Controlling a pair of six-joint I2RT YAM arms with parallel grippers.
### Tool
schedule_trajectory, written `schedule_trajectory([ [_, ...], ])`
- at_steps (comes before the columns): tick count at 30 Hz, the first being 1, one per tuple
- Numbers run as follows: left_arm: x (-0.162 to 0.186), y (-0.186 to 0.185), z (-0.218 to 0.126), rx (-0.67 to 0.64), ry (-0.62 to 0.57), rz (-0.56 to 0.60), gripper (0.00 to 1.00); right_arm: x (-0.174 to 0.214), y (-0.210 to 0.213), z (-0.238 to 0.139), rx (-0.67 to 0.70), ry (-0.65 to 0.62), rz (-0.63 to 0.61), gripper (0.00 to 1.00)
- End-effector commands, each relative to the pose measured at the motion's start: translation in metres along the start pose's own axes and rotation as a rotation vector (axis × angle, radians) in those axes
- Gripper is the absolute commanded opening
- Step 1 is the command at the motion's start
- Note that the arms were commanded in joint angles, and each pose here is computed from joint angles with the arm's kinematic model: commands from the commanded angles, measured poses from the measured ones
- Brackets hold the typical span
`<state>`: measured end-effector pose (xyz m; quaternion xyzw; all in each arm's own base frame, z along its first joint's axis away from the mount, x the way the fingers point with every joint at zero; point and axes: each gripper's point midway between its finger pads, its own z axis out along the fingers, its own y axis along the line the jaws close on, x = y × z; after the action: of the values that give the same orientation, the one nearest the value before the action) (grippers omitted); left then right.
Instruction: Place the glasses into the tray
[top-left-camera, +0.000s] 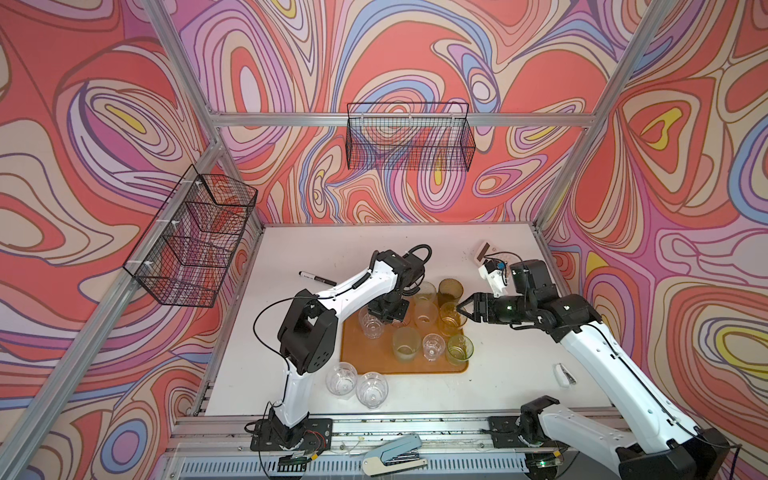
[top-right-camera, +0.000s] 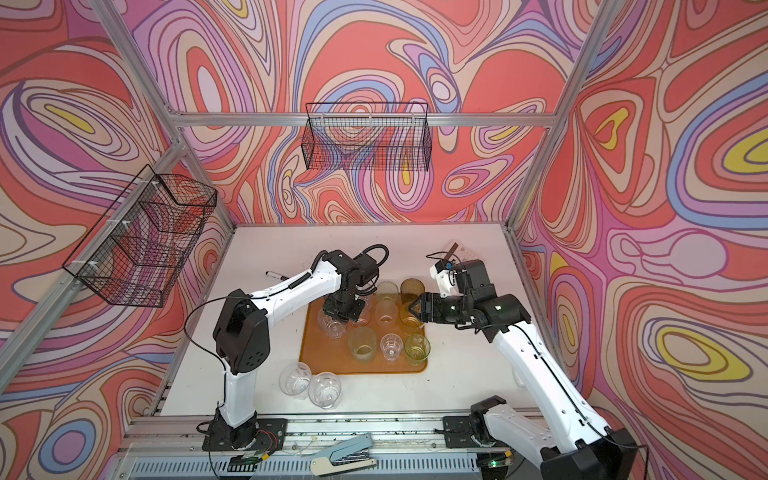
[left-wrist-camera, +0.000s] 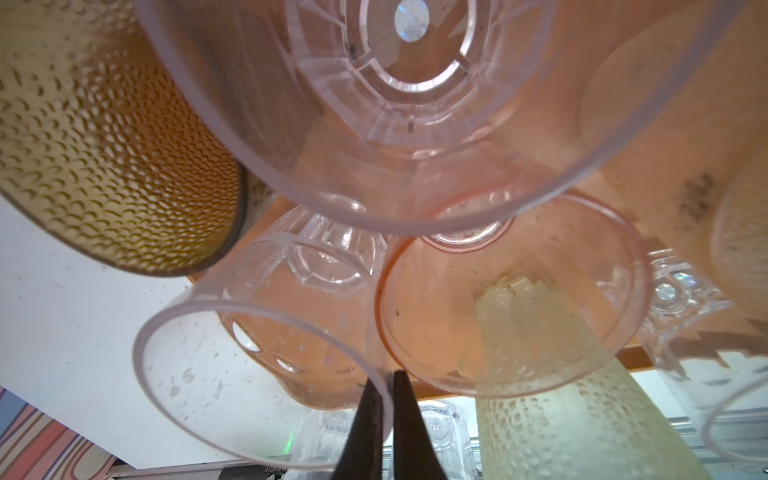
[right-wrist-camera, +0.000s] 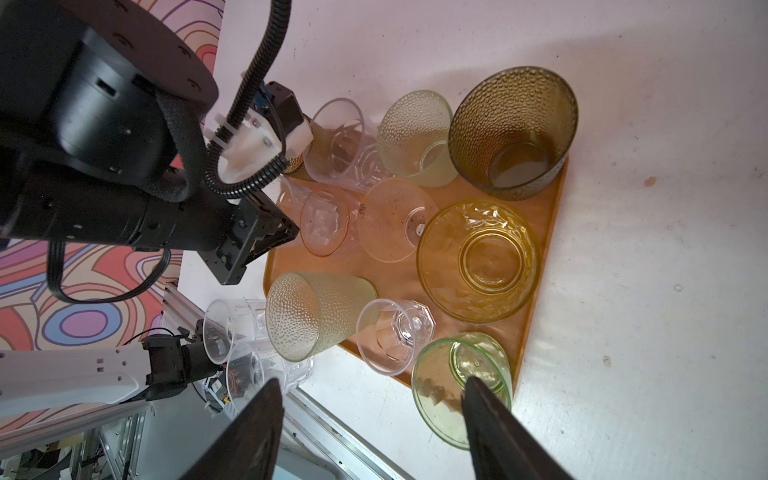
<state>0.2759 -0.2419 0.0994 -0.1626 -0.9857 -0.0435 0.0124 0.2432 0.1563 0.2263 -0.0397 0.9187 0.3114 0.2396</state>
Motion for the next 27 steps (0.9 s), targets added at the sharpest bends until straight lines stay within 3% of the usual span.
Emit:
schedule_trajectory([
  [1,-0.003,-0.003,-0.001,-0.004,-0.002,0.006,0.11,0.000,0.000,-0.003,0.006,-0.009,-0.013,0.71],
  [14,-0.003,-0.002,-0.015,0.008,-0.039,-0.009,0.27,0.000,0.001,-0.004,0.001,-0.011,-0.013,0.71],
  [27,0.001,0.005,-0.050,0.017,-0.097,-0.024,0.28,0.000,0.002,-0.003,-0.007,-0.012,-0.011,0.71],
])
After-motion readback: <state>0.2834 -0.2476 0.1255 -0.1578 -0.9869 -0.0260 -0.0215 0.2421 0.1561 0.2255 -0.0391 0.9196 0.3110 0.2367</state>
